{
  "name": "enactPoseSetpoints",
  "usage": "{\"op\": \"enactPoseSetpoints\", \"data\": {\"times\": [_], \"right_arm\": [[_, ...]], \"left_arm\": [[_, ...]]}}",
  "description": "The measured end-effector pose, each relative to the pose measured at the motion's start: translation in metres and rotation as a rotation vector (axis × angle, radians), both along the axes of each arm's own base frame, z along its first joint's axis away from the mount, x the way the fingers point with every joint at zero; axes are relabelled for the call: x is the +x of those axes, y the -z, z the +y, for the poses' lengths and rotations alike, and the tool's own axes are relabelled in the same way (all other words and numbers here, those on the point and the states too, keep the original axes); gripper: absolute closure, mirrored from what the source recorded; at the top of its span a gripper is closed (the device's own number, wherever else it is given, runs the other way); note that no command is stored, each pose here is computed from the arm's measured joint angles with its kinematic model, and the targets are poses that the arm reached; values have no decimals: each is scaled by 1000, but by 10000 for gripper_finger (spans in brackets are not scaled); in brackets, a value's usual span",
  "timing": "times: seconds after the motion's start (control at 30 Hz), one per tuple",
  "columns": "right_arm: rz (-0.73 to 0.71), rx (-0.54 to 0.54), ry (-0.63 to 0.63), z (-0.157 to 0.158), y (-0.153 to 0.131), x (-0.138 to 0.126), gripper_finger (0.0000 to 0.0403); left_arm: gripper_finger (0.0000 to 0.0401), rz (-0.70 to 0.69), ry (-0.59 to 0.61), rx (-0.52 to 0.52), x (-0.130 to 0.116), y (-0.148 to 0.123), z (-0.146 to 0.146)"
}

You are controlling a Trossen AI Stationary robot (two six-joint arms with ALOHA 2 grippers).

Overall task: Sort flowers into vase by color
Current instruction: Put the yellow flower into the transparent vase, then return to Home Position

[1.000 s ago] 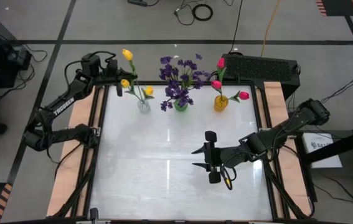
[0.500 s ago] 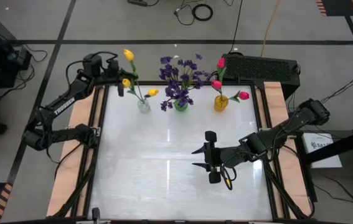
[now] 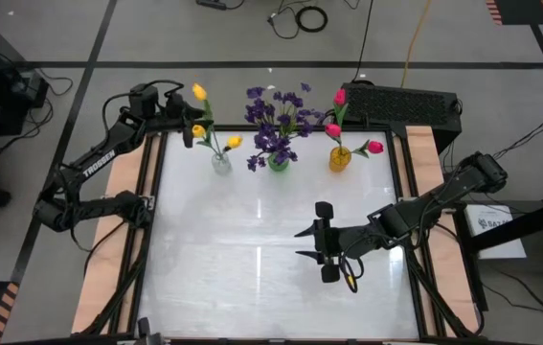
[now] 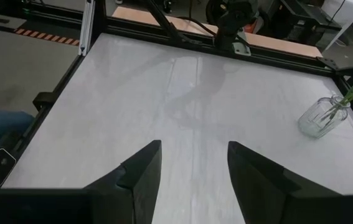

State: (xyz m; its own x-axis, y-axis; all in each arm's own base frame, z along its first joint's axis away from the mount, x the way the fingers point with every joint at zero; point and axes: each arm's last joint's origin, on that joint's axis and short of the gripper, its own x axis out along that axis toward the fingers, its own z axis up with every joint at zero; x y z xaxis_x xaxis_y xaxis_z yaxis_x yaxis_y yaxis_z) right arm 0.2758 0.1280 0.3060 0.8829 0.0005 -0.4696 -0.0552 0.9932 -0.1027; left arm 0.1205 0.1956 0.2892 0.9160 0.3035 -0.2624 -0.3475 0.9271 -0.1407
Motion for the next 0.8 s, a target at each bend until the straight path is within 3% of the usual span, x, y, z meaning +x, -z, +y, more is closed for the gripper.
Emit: {"op": "enactPoseSetpoints", "data": {"times": [0.37, 0.8], "right_arm": [[2, -1, 0, 0, 0, 0, 227], [3, -8, -4, 0, 0, 0, 227]], "left_arm": [[81, 40, -45, -55, -9, 0, -8], [68, 4, -214, 118, -44, -45, -63]]}}
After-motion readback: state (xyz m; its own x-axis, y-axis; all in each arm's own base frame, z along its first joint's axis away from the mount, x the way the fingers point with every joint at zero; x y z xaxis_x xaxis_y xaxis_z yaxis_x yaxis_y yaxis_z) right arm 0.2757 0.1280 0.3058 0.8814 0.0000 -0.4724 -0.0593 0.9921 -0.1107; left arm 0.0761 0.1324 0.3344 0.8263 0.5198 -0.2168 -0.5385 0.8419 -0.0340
